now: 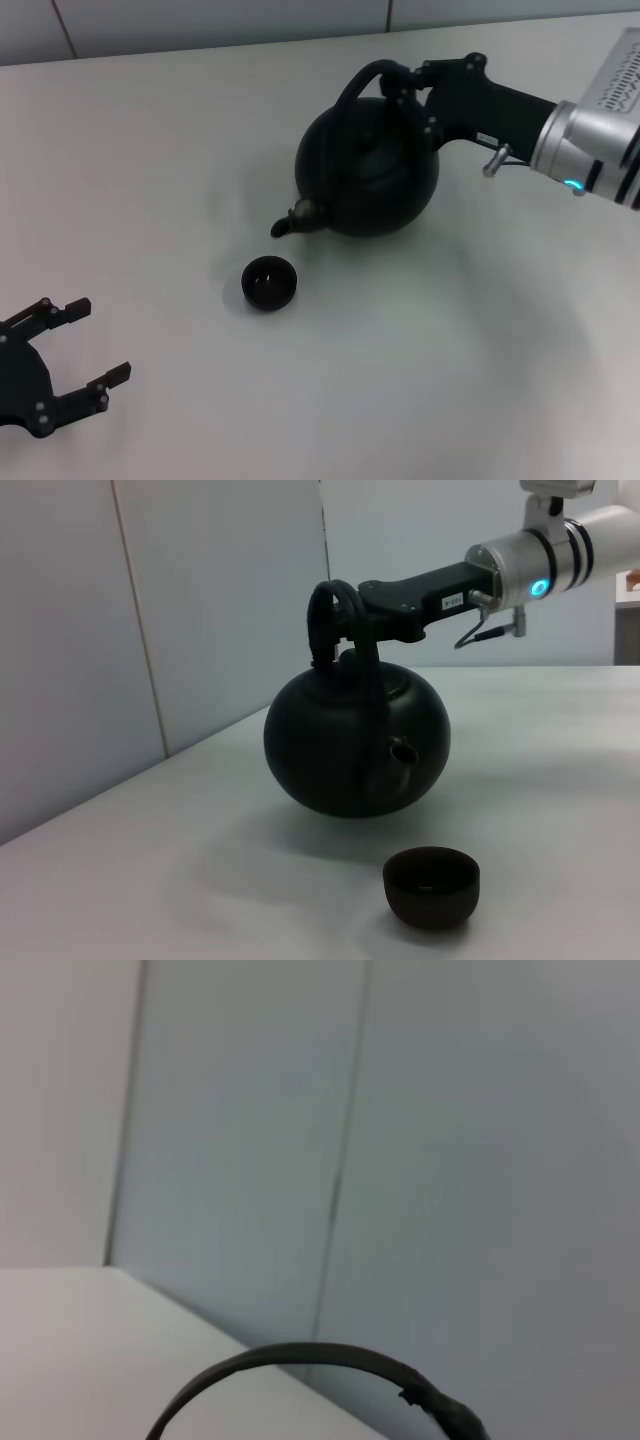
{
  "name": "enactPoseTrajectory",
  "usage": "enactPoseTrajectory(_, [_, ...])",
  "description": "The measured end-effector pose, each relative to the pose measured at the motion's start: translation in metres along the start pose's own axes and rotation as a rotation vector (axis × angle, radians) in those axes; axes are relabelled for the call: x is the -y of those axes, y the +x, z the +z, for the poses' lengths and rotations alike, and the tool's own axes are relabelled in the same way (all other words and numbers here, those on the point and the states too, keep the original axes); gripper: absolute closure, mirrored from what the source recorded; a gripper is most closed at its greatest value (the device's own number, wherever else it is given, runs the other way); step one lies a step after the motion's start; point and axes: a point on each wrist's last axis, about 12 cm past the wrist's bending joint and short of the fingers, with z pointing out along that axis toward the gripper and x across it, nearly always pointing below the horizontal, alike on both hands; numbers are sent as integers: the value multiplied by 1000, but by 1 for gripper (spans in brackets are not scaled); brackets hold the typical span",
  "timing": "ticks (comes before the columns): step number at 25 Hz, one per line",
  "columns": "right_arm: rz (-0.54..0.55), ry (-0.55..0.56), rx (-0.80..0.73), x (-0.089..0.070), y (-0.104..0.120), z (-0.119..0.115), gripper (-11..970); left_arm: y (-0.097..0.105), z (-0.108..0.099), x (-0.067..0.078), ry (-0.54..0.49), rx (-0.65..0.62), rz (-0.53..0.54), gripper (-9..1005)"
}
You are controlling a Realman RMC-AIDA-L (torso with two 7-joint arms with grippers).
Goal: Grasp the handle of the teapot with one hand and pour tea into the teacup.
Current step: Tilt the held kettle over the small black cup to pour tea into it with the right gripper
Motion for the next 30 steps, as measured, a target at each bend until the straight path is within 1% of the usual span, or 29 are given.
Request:
enactPoseTrajectory(7, [-112,-37,12,0,-9,11,874,0,1,0,8,-3,3,186])
enactPoseTrajectory(13, [-221,-90,16,-3,-15,20,875,-1,1,-1,5,-1,4,186])
enactPoseTrajectory(22, [-372,-110,27,-2,-20,25,876,-1,2,-1,5,2,3,186])
enactPoseTrajectory(25, [-411,-118,43,-3,-22,26,876,-2,3,-2,7,4,2,186])
enactPoseTrajectory(30, [-445,-127,61,-4,-24,26,877,-3,5,-4,9,6,2,186])
